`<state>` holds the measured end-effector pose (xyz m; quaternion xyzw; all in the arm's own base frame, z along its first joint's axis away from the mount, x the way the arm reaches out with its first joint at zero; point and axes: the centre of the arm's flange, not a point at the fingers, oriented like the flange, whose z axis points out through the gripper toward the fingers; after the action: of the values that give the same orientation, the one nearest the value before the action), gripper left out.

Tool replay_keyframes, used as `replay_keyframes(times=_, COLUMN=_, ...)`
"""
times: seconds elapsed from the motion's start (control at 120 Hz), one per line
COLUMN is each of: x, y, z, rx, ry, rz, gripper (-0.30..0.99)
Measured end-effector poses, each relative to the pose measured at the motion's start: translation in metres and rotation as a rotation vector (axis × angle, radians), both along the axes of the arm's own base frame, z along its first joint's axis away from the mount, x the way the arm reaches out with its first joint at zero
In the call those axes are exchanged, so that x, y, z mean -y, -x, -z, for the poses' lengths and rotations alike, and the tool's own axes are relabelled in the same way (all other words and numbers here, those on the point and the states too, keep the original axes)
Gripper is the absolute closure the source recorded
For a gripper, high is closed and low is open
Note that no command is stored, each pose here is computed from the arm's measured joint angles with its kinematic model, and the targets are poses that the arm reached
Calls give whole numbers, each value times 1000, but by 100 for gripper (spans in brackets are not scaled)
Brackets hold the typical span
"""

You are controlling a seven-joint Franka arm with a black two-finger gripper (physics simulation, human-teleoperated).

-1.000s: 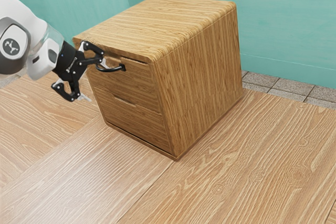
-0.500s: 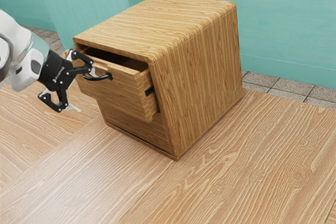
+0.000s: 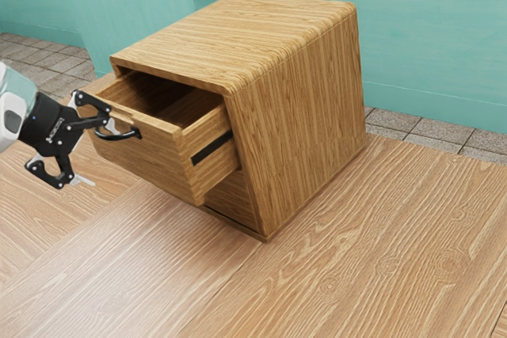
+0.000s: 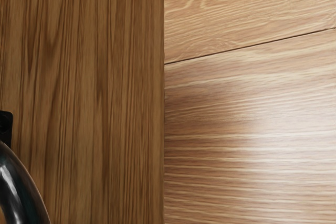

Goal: Pull the drawer handle with one arm to open the drawer

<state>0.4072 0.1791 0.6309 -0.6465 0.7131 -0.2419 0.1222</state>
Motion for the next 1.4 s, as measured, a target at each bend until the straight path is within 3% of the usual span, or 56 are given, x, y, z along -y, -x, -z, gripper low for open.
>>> replay_keyframes(times=0.258, x=3, y=25, z=-4, rx=16, ry=3, rz=14, gripper=0)
replay_keyframes(times=0.342, x=2, y=36, z=-9, rx=23, ry=0, rz=18, gripper=7)
replay_keyframes(times=0.5, x=4, y=45, z=-6, rx=0, ry=-7, rz=34, gripper=-2)
replay_keyframes(times=0.75, x=-17, y=68, z=-4, rx=-8, ry=22, rz=14, gripper=2)
replay_keyframes(times=1.042, x=-13, y=78, z=1, rx=-41, ry=31, rz=38, gripper=-3)
replay_keyframes(times=1.4, x=-4, y=89, z=-3, rx=-44, ry=35, rz=64, gripper=0)
